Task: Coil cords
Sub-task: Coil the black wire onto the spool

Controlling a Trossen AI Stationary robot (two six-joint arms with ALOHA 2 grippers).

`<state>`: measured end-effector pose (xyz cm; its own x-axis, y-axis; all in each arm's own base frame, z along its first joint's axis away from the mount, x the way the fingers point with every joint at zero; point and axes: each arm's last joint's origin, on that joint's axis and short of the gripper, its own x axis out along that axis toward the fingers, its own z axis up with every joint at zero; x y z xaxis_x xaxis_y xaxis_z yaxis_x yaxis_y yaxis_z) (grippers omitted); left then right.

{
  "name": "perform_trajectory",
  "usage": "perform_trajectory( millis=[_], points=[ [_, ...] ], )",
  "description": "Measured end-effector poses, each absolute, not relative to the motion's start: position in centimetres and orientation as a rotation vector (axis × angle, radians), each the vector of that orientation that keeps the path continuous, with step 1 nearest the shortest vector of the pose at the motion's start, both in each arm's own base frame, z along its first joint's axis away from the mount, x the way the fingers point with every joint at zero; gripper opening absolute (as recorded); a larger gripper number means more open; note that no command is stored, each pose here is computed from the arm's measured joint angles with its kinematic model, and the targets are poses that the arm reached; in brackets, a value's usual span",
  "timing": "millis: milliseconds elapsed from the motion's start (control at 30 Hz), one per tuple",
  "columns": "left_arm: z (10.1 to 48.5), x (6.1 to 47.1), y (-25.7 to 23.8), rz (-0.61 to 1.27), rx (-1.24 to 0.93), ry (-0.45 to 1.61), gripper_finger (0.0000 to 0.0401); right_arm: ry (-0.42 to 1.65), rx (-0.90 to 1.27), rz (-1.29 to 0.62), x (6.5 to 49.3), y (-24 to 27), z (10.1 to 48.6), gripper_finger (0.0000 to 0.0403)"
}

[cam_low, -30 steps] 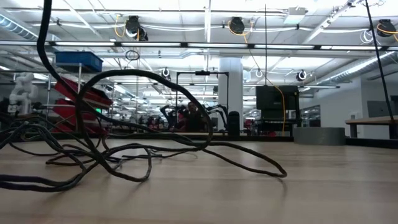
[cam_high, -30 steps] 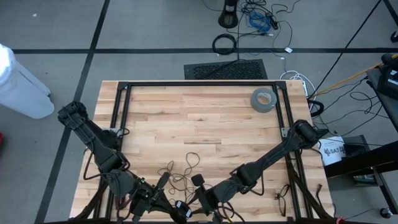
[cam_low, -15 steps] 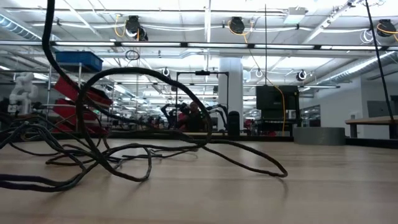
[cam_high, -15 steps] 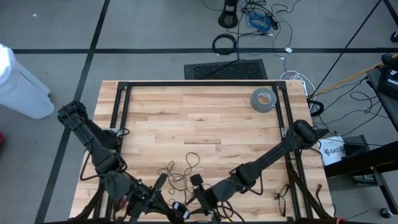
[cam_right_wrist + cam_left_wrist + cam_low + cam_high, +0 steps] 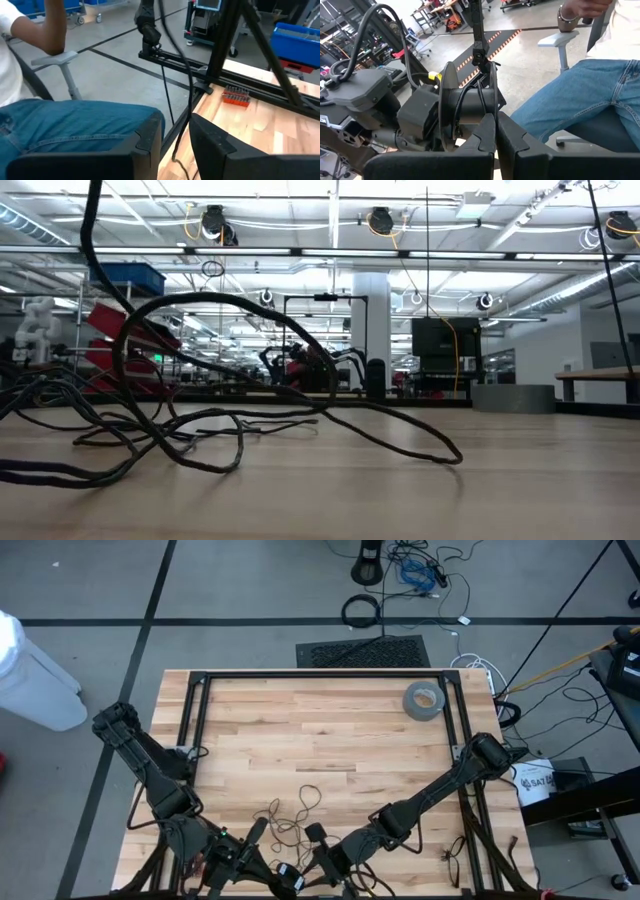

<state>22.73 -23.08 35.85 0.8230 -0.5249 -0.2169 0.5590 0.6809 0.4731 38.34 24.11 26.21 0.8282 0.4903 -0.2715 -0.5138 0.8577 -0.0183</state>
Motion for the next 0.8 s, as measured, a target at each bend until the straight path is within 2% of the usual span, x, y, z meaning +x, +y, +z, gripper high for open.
perform_trajectory(
  millis=[400,633,800],
  points=[
    [35.8,22.7,-23.1,-0.609,0.553,0.065,0.0002,0.274,-0.081,0.474,38.9,23.5,25.8,0.0007],
    [35.9,22.7,-23.2,-0.633,0.549,0.048,0.0002,0.265,-0.11,0.41,39.2,23.1,25.7,0.0001],
    [35.9,22.7,-23.2,-0.676,0.544,0.042,0.0002,0.246,-0.147,0.291,39.2,22.7,26.2,0.0001]
  ],
)
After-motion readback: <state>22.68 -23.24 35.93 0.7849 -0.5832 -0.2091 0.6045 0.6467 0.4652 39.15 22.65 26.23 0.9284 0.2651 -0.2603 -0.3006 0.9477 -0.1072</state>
